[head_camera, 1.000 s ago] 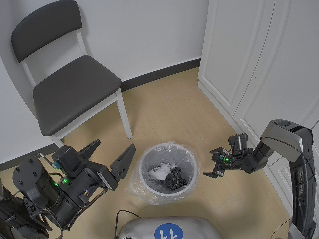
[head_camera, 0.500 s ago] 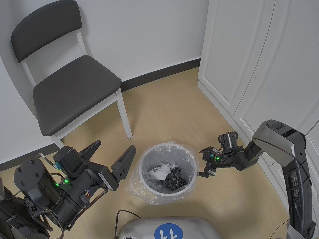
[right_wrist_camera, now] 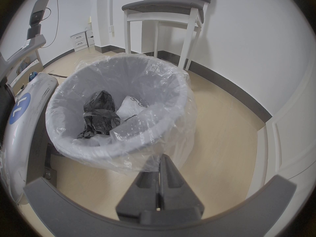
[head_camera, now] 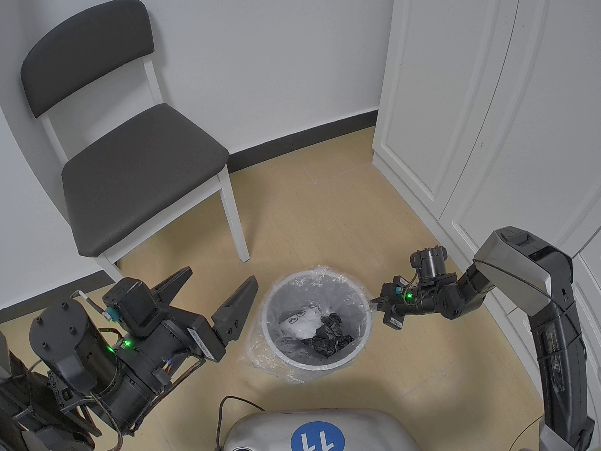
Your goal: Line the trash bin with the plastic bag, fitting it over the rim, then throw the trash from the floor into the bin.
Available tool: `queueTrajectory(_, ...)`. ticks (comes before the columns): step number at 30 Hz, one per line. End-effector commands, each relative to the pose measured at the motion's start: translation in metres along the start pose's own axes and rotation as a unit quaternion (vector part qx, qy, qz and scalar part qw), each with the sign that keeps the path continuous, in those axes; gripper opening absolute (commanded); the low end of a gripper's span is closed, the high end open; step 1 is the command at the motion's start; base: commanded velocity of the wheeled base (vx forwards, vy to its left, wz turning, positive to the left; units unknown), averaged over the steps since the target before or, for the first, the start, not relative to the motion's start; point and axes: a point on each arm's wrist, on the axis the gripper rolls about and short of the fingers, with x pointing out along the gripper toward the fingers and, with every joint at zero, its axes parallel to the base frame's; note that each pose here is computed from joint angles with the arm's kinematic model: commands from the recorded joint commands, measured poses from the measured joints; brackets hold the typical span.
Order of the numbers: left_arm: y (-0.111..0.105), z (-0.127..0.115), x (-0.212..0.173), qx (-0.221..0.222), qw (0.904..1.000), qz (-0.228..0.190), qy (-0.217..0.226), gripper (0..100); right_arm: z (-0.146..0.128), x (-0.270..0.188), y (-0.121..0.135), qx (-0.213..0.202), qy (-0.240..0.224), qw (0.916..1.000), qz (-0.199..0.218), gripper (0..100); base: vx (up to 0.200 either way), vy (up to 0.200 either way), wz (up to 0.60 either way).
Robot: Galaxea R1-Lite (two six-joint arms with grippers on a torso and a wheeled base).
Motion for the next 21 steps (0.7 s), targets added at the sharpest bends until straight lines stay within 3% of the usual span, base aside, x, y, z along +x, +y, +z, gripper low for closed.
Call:
queueTrajectory(1, 0.000, -0.001, 0.000, 0.001, 1.0000, 0.001, 0.002, 100, 0.000, 0.001, -0.002, 0.001, -0.003, 1.0000, -0.003, 0, 0.000, 0.000, 0.00)
queueTrajectory(21, 0.001, -0.002, 0.002, 0.000, 1.0000, 0.004, 0.004, 100, -0.002, 0.030, -0.034, 0.022, 0.006, 0.9997, -0.005, 0, 0.000, 0.000, 0.00)
